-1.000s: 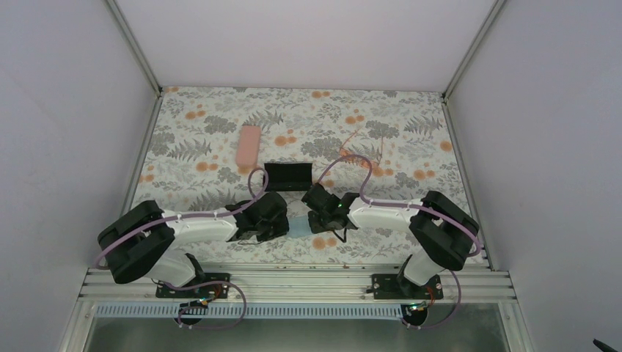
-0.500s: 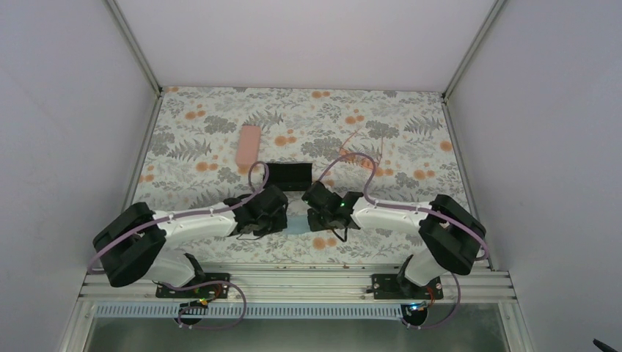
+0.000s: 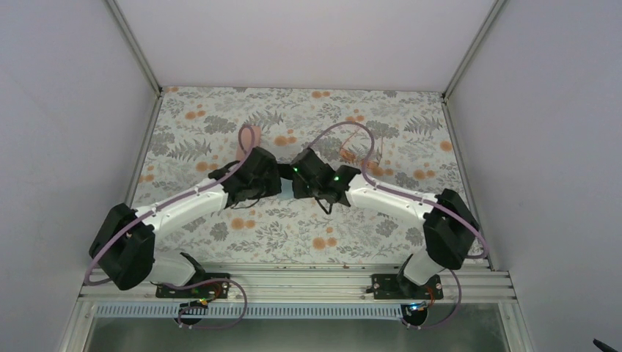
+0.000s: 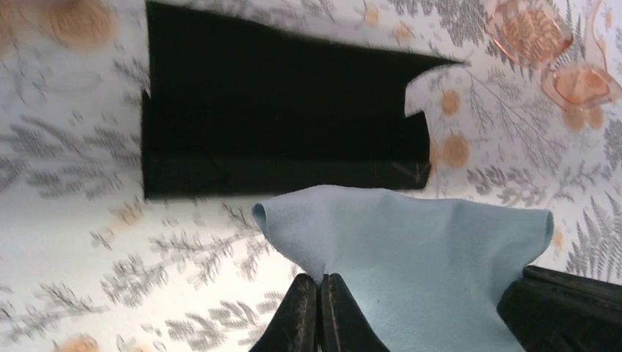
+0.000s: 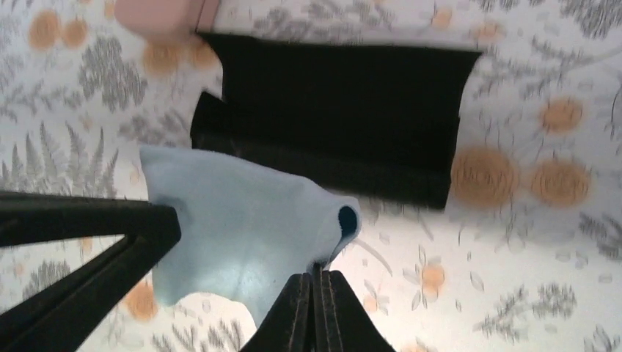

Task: Organize the sunglasses
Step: Place the glasses cleaning cloth in the sunglasses case.

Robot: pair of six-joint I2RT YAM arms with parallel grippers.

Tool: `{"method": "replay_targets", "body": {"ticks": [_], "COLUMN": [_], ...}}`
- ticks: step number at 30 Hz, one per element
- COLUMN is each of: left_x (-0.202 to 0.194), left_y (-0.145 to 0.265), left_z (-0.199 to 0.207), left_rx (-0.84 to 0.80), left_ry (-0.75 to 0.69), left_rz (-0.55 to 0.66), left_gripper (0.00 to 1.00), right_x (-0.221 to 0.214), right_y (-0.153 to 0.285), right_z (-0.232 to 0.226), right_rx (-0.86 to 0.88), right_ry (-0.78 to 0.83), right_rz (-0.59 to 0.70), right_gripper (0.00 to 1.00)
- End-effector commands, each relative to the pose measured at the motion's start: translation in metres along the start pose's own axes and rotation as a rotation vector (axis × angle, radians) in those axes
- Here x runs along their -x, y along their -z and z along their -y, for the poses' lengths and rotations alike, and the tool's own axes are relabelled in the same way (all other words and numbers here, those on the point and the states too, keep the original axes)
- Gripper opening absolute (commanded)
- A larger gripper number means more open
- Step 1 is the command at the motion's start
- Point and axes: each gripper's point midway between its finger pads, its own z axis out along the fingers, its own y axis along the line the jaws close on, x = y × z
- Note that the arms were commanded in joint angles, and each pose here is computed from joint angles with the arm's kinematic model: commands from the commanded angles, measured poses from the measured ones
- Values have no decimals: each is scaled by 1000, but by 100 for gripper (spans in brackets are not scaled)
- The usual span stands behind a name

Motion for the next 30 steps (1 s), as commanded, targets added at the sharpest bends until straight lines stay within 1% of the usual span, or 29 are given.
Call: {"method": "replay_targets", "body": {"ticks": [1, 6, 13, 22, 30], "left_x": [26, 47, 56, 63, 62], "left_y": [-5, -25, -47, -61, -72], "left_z": [-5, -15, -25, -30, -39], "left_rx": [20, 58, 51, 45, 65], "left_ry": [-79, -118, -107, -94, -90], "left_rz": [3, -22, -56, -69, -86], "left_gripper": [2, 2, 2, 2, 2], "right_x": [32, 48, 52, 56, 50], "right_y": [-15, -43, -70, -82, -94], "right_z": [9, 19, 29, 41, 45], "right_rx": [-77, -178, -201, -213, -207], "right_ry": [12, 17, -1, -9, -4], "right_rz": [63, 83, 59, 60, 29], "right_gripper": [4, 4, 4, 4, 4]}}
